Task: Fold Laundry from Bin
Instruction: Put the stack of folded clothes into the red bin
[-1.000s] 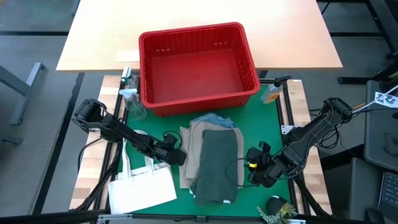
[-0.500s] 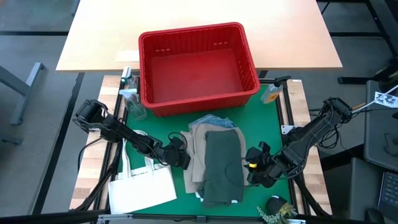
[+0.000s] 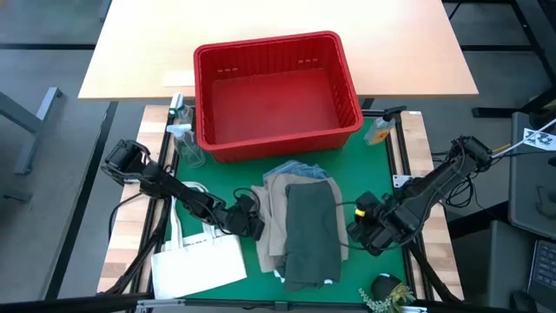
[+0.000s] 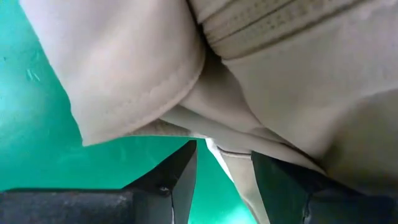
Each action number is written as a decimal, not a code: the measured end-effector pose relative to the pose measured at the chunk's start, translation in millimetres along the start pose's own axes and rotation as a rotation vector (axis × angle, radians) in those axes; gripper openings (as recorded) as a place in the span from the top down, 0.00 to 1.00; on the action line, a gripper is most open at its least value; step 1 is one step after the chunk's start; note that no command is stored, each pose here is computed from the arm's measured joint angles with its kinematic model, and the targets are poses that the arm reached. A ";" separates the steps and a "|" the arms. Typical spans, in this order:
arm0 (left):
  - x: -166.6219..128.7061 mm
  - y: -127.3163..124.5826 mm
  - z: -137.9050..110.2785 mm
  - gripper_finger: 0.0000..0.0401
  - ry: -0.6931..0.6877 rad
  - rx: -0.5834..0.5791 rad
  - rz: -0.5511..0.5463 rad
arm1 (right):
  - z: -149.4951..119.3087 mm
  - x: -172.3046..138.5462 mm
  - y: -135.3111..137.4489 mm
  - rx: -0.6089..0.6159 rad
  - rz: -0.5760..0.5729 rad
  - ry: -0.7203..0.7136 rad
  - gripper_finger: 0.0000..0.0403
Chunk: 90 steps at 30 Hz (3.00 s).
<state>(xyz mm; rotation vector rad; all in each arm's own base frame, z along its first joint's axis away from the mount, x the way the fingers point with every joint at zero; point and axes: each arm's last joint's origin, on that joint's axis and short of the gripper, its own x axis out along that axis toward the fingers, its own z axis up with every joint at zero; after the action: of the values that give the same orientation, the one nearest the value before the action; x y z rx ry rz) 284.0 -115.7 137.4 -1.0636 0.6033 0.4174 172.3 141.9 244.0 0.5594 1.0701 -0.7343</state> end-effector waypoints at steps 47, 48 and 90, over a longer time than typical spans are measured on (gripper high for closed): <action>46.5 -7.9 -5.8 0.62 0.011 -0.167 -0.044 | -27.9 72.6 8.9 0.268 0.398 -0.073 0.69; 46.7 -7.7 -5.2 0.62 0.010 -0.168 -0.043 | -27.9 72.5 8.9 0.268 0.398 -0.073 0.69; 46.7 -6.5 -7.0 0.62 0.104 -0.171 -0.036 | -46.3 122.6 36.5 0.301 0.378 -0.135 0.69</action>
<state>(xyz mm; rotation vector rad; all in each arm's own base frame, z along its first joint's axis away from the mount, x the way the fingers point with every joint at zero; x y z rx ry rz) 321.8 -123.4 109.4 -1.2643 0.6484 0.3887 209.1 166.8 115.4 0.9279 0.7030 -0.5905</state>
